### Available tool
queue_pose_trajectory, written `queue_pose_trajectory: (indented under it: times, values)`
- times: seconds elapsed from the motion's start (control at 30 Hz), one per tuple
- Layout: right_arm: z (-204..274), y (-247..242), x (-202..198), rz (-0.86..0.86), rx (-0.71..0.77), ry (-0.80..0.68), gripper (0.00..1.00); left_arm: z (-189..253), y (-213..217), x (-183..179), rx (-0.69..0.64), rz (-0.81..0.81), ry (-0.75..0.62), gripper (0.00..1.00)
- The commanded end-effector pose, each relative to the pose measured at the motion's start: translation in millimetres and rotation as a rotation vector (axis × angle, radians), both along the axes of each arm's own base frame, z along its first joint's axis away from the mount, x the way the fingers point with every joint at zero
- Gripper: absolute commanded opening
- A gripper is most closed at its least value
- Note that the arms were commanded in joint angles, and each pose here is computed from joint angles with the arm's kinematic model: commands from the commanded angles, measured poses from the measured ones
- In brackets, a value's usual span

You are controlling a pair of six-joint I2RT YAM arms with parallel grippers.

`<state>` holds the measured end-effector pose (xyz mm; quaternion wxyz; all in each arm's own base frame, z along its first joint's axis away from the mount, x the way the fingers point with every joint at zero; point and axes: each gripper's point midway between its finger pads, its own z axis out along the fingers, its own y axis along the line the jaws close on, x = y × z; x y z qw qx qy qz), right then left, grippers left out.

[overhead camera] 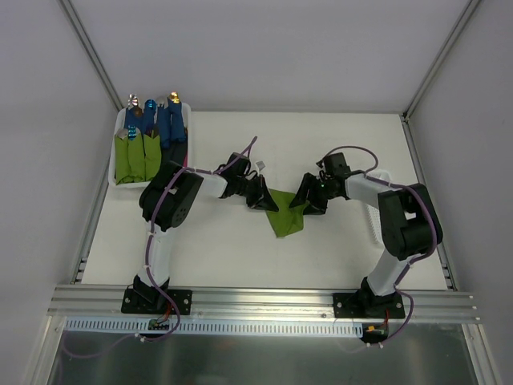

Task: Place the utensils on the paper napkin and roll it up

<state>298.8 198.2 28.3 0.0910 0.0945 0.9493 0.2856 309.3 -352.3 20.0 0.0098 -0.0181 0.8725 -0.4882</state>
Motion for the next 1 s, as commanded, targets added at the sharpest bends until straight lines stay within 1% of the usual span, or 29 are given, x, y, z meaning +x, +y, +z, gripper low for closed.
queue_pose_trajectory:
  times: [0.0, 0.1, 0.3, 0.43, 0.5, 0.63, 0.67, 0.77, 0.83, 0.87, 0.93, 0.97]
  values:
    - [-14, 1, -5, -0.021, 0.06, 0.041, 0.59, -25, 13, 8, 0.087, 0.039, -0.003, 0.0]
    - [-11, 3, -5, -0.033, 0.113, 0.033, 0.59, -25, 13, 8, 0.089, 0.041, -0.005, 0.0]
    - [1, 6, -4, -0.02, 0.182, -0.014, 0.65, -25, 14, 8, 0.09, 0.04, -0.005, 0.0]
    - [4, 9, -7, -0.015, 0.213, -0.026, 0.65, -26, 15, 7, 0.092, 0.04, -0.007, 0.0]
    - [7, 11, -2, -0.011, 0.225, -0.057, 0.65, -25, 14, 7, 0.093, 0.037, -0.007, 0.0]
    - [8, 10, -1, -0.009, 0.212, -0.069, 0.58, -25, 14, 8, 0.092, 0.039, -0.009, 0.0]
    - [7, 9, -2, -0.008, 0.205, -0.07, 0.53, -25, 14, 8, 0.092, 0.039, -0.009, 0.0]
    - [3, 6, -6, -0.001, 0.16, -0.065, 0.49, -24, 14, 9, 0.09, 0.039, -0.009, 0.0]
    - [0, 6, -7, 0.01, 0.132, -0.068, 0.47, -23, 14, 9, 0.088, 0.037, -0.011, 0.0]
    - [-1, 7, -6, 0.012, 0.126, -0.069, 0.44, -23, 14, 9, 0.087, 0.036, -0.014, 0.0]
    - [-6, 7, -7, 0.019, 0.099, -0.069, 0.42, -22, 13, 8, 0.085, 0.033, -0.016, 0.0]
    - [-8, 6, -8, 0.017, 0.083, -0.06, 0.35, -21, 13, 9, 0.084, 0.033, -0.018, 0.0]
